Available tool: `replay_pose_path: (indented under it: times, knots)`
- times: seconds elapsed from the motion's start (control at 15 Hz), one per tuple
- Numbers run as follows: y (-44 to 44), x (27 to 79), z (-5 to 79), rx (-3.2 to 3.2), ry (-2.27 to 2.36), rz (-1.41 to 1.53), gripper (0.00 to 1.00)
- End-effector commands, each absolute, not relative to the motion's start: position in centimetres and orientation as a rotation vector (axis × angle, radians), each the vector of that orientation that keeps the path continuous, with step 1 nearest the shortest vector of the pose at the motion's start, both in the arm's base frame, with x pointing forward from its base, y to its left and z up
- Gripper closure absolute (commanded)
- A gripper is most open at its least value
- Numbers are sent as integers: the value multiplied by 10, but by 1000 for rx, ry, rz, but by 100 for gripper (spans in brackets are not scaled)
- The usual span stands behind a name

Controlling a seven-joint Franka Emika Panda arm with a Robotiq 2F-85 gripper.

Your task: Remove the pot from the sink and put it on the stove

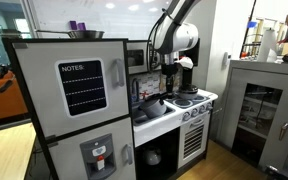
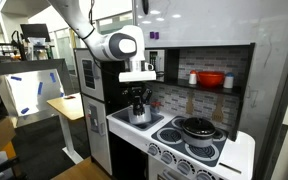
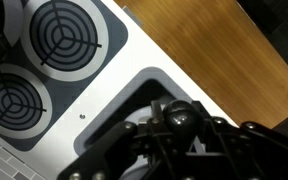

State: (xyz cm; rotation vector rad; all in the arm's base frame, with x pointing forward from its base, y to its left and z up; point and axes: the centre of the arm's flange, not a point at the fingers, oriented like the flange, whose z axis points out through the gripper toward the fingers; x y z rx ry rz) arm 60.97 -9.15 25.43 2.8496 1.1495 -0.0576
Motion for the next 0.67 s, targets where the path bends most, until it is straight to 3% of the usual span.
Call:
replay_pose_path:
  times: [0.0,0.6]
  knots:
    - [-98,596,269,2879,1116,-34,91]
    - [-125,579,289,2920,1008,23,91]
